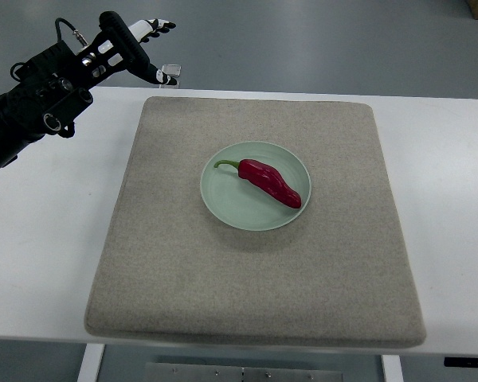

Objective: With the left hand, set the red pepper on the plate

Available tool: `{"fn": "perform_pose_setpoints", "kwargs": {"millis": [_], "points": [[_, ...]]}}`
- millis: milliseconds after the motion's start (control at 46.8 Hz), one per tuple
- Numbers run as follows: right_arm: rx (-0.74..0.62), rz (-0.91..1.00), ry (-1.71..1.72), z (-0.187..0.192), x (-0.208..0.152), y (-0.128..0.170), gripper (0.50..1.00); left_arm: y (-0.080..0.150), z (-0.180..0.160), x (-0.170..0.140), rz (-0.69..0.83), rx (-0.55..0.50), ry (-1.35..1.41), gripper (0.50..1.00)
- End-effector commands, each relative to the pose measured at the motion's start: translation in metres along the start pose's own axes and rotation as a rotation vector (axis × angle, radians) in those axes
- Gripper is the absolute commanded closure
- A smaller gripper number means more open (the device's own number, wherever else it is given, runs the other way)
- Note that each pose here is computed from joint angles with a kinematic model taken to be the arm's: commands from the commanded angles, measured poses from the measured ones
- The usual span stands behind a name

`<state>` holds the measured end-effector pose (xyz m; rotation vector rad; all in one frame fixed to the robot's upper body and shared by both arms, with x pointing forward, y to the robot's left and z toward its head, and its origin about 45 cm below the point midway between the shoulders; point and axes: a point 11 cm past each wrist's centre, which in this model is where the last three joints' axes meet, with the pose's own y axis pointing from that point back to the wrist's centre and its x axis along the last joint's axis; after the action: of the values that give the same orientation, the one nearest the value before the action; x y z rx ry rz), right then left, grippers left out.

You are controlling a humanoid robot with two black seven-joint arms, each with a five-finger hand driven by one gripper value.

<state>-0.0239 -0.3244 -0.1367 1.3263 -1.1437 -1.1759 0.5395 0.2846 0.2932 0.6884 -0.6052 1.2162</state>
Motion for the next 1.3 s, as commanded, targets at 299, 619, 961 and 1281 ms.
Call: {"fn": "perform_pose_setpoints", "kwargs": {"millis": [299,619,961,1281], "points": [[0.000,0.000,0.000,0.000,0.000,0.000,0.568,-0.002,-0.013,0.002,0.122,0.157,0.644,0.557],[0.000,0.000,0.000,0.000,0.000,0.000,0.568,0.000,-0.017,-0.004,0.153,0.090,1.035,0.557],[0.000,0.000,0.000,0.000,0.000,0.000,0.568,0.006,-0.028,0.000,0.122,-0.035,1.275,0.555],[0.000,0.000,0.000,0.000,0.000,0.000,0.568,0.009,-0.033,-0.003,0.106,-0.061,1.344,0.553]]}}
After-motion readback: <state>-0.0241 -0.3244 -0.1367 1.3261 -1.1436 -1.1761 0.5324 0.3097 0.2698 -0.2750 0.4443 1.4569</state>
